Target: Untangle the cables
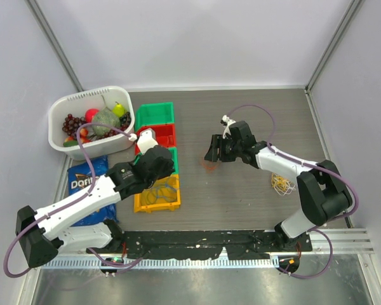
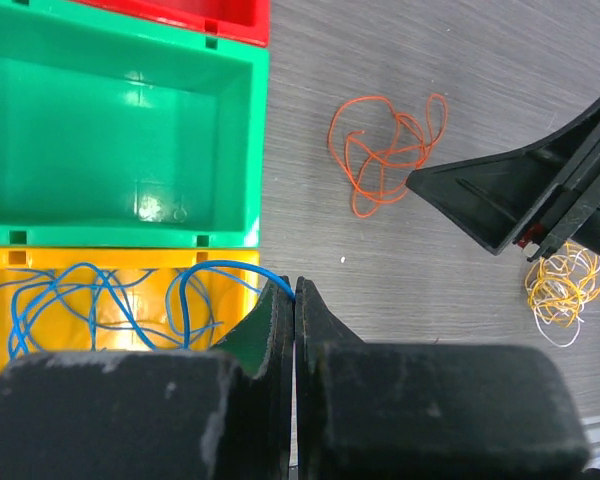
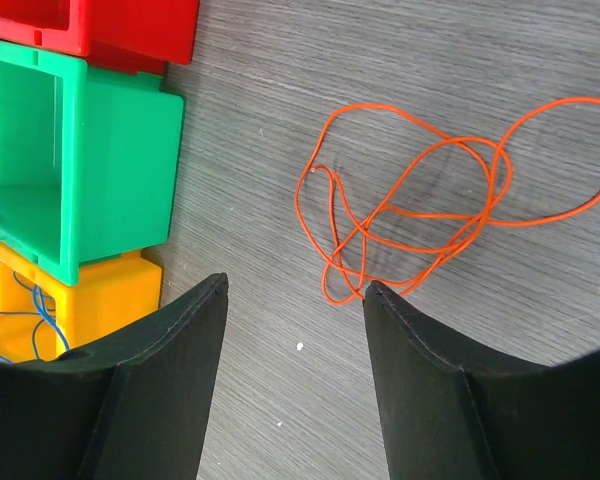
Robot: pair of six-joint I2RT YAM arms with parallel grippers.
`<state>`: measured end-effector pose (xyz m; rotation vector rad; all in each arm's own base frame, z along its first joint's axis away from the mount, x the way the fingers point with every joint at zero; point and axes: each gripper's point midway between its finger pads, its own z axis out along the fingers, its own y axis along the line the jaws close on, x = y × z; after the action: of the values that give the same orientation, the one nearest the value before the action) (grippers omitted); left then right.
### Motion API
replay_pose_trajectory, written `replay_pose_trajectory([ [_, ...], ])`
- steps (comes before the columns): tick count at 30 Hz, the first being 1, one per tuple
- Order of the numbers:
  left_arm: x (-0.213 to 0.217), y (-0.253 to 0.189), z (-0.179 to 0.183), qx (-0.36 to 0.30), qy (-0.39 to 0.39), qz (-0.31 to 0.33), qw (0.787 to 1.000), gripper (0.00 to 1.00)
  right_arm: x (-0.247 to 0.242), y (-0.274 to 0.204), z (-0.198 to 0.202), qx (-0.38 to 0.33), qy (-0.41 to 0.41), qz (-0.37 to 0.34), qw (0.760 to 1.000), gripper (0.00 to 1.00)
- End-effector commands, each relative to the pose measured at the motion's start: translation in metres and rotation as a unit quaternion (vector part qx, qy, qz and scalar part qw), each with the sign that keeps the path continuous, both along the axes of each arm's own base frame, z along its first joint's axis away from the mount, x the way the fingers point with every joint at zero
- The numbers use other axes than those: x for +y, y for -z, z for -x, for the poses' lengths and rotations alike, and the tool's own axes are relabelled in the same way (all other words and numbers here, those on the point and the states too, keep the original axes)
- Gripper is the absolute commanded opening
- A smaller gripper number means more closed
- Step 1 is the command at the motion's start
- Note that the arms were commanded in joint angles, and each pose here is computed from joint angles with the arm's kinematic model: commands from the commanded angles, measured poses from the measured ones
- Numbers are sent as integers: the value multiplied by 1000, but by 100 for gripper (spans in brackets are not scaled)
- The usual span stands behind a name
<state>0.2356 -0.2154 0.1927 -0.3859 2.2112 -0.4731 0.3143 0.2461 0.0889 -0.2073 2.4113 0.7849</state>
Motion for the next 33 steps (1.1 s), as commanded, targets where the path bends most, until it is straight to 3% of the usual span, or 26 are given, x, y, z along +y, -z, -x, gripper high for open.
replay_pose_trajectory([
  [1,11,-1,-3,1,-45,37,998,0,4,-25,-9,-41,6,-17,999,62],
  [11,41,38,-3,73,-109,82,988,0,5,-27,-8,-43,9,-21,999,62],
  [24,43,56,14,130,-125,101,978,0,2,-24,-5,-43,10,-16,999,62],
  [31,50,77,47,249,-124,24,960,0,1,-27,-4,-48,12,-18,999,62],
  [33,44,85,48,261,-113,27,958,0,1,-25,-4,-47,14,-20,999,62],
])
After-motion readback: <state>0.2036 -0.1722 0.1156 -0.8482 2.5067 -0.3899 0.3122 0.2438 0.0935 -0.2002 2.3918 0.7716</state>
